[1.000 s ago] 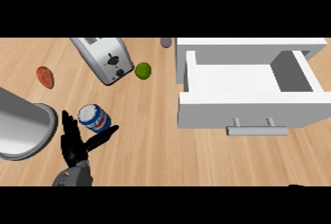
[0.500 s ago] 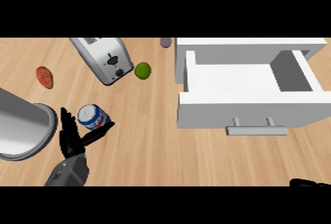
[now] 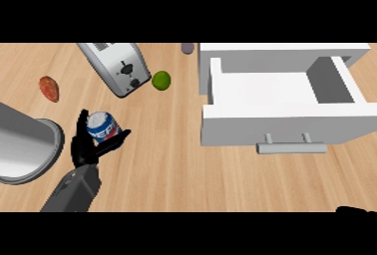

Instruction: Pick up the can, place it into the drawer and close the drawer

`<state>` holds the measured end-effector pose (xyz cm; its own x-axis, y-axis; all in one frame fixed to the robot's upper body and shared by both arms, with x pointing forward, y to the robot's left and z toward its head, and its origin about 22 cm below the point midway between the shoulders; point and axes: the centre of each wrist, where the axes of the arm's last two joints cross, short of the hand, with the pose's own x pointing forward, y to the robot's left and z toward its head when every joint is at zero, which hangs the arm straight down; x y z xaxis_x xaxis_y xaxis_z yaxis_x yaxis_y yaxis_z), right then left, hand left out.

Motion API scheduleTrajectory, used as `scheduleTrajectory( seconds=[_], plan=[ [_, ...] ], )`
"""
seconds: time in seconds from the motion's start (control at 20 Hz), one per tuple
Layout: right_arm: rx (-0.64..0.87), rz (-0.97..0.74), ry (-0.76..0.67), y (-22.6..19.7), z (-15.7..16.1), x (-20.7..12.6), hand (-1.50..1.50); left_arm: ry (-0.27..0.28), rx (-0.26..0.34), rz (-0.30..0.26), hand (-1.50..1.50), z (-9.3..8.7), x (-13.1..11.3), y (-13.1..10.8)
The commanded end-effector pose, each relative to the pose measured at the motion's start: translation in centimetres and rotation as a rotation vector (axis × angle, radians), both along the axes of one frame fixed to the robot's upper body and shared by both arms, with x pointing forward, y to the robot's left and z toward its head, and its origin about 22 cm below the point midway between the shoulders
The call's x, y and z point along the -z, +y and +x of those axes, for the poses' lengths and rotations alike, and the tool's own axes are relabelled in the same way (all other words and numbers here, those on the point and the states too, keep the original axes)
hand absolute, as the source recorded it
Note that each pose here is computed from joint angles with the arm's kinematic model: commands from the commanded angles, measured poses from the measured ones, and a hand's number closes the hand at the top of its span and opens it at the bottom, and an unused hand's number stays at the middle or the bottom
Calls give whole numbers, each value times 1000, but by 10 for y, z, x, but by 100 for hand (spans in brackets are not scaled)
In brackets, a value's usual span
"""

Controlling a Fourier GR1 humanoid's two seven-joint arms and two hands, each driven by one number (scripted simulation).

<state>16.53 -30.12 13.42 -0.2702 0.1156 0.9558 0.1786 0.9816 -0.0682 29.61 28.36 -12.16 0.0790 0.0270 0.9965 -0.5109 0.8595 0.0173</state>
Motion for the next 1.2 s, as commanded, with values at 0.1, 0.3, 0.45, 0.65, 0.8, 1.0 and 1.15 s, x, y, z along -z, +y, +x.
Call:
scheduleTrajectory(
  seconds=[0.1, 0.3, 0.45, 0.65, 0.8, 1.0, 1.15],
  plan=[
    [-19, 0, 13, -6, 2, 2, -150, -35, 81, -54, 150, 9, 2, -16],
    [14, -14, -14, 4, 5, 3, -150, -96, 96, -72, 150, 3, 5, -1],
    [-5, -29, -19, -9, -4, -10, -150, -115, 113, -52, 150, 20, -7, -6],
    [11, -30, -20, -4, 14, -8, -150, -147, 164, -66, 150, 20, -2, -27],
    [1, -17, -14, -2, 5, -4, -150, -146, 358, -73, 150, 45, -26, -38],
    [24, -12, -12, -5, 2, -6, -150, -179, 486, -100, 150, 52, -29, -74],
    [31, -23, -21, 6, -2, -6, -150, -178, 531, -90, 150, 62, -43, -61]
  ],
)
